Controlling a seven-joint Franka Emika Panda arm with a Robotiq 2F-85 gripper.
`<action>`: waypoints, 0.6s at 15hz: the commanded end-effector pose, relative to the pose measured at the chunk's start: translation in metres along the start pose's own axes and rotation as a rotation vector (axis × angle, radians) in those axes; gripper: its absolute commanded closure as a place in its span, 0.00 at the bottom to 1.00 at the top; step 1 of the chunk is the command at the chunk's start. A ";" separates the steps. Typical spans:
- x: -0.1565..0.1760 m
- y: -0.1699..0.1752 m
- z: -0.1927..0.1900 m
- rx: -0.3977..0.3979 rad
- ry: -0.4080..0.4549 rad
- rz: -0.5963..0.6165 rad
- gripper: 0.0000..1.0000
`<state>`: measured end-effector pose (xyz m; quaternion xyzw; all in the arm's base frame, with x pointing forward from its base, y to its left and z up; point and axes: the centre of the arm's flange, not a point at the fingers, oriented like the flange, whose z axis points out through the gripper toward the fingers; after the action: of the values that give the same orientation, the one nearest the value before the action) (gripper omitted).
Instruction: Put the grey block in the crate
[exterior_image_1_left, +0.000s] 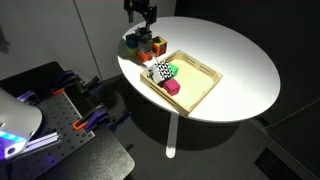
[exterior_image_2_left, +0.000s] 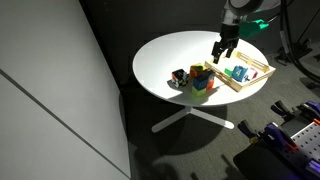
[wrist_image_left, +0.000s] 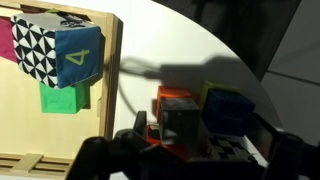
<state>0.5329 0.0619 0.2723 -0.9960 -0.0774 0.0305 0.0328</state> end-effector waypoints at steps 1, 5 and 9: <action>0.028 -0.011 0.013 -0.021 0.003 0.028 0.00; 0.044 -0.020 0.029 -0.058 0.000 0.040 0.00; 0.056 -0.024 0.043 -0.092 0.003 0.048 0.00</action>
<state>0.5643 0.0911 0.2354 -0.9973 -0.0644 0.0341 0.0030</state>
